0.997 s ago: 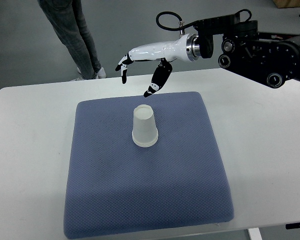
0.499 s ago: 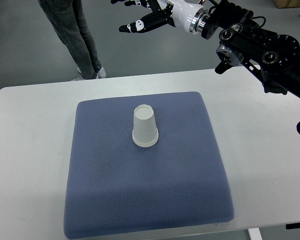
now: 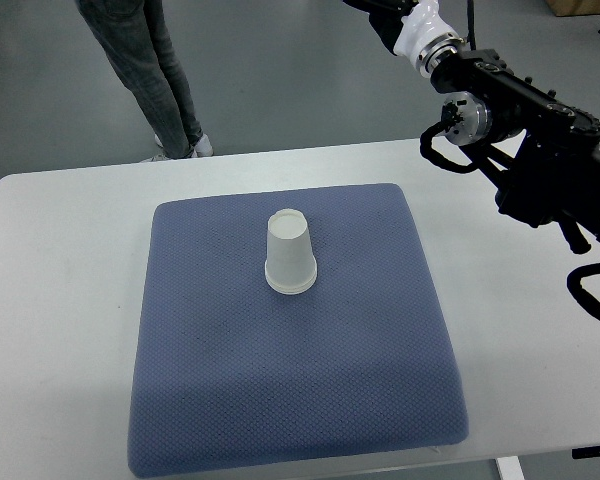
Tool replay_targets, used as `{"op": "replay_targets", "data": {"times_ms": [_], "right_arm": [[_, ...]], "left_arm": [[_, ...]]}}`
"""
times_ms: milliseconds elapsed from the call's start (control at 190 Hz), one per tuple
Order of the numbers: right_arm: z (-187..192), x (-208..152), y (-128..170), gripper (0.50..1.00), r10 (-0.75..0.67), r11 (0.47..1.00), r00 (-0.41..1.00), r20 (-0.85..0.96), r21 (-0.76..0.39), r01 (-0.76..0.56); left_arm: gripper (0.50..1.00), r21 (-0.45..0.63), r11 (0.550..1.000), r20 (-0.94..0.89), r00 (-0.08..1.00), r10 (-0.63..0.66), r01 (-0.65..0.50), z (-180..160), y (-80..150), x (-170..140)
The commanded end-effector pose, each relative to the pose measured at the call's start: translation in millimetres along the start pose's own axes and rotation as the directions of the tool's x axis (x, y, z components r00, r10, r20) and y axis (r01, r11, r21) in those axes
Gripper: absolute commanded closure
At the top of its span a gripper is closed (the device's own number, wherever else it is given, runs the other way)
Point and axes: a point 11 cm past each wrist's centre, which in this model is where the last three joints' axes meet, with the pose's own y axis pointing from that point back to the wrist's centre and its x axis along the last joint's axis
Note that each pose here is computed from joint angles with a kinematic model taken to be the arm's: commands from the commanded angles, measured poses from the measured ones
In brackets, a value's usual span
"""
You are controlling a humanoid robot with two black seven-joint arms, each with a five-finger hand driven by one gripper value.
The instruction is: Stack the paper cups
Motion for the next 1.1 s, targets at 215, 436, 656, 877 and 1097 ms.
{"op": "replay_targets", "data": {"times_ms": [215, 436, 656, 877, 1097], "right_arm": [[56, 34, 23, 0.601, 0.193, 0.971, 0.975, 0.112, -0.162, -0.173], [102, 54, 53, 0.599, 0.248, 0.946, 0.964, 0.096, -0.239, -0.220], [105, 60, 59, 0.599, 0.261, 0.947, 0.961, 0.090, -0.217, -0.236], [98, 62, 56, 0.599, 0.270, 0.947, 0.959, 0.087, -0.203, -0.248], [95, 68, 57, 0.599, 0.317, 0.935, 0.946, 0.069, -0.188, -0.299]], "left_arm": [[0.500, 0.000, 1.000, -0.001, 1.000, 0.000, 0.000, 0, 0, 0], [0.500, 0.000, 1.000, 0.001, 1.000, 0.000, 0.000, 0, 0, 0], [0.500, 0.002, 1.000, 0.000, 1.000, 0.000, 0.000, -1, 0, 0], [0.500, 0.000, 1.000, -0.001, 1.000, 0.000, 0.000, 0, 0, 0], [0.500, 0.000, 1.000, -0.001, 1.000, 0.000, 0.000, 0, 0, 0]]}}
